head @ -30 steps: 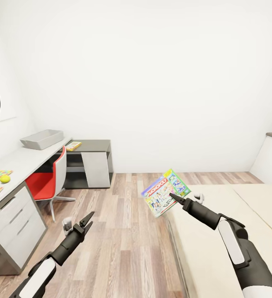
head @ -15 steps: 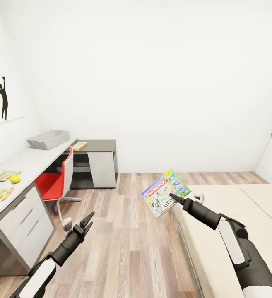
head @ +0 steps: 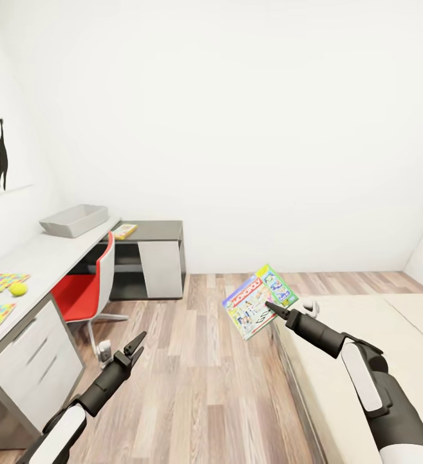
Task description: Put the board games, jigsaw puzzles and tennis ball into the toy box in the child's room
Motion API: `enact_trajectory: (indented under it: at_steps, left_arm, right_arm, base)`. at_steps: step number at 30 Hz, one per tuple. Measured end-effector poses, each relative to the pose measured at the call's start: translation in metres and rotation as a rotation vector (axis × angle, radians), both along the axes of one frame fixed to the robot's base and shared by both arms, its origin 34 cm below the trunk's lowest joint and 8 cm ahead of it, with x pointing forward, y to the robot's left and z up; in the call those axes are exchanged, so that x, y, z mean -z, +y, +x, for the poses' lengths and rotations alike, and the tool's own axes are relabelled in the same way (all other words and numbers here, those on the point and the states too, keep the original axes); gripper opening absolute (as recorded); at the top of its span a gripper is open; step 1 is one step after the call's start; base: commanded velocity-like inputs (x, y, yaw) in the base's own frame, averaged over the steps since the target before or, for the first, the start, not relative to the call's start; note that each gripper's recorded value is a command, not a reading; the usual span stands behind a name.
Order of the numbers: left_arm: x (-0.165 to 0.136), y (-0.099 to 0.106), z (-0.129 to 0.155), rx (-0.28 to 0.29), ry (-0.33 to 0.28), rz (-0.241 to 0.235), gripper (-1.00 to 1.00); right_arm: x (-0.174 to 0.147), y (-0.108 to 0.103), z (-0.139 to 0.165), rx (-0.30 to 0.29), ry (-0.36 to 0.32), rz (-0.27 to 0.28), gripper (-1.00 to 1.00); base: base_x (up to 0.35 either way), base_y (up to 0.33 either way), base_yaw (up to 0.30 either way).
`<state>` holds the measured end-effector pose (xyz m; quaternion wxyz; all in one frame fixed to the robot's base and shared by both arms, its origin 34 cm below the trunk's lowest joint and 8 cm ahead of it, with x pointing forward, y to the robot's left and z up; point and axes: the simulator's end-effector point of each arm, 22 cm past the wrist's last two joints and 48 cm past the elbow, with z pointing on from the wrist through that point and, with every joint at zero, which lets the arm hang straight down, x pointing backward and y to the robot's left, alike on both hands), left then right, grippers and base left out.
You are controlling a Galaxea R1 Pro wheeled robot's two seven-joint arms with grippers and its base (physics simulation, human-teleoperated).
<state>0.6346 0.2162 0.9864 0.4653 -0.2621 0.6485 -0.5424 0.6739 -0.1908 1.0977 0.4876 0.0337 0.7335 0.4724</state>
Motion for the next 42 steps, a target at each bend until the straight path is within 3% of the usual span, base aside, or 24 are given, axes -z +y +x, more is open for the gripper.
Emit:
enact_trajectory:
  at_steps: [31,42]
  left_arm:
    - [0.0,-0.0015,-0.0002,0.003,0.0,-0.002,1.0]
    - [0.0001,-0.0027,-0.0004,0.005,0.001,-0.002,1.0]
  right_arm:
    - [-0.0056,0.0021,-0.0019,-0.009,-0.011,0.002,-1.0]
    - [-0.0062,0.0028,-0.002,-0.01,-0.013,0.002,-1.0]
  base:
    - [0.32,0.004,0.0]
    - [0.293,0.112,0.0]
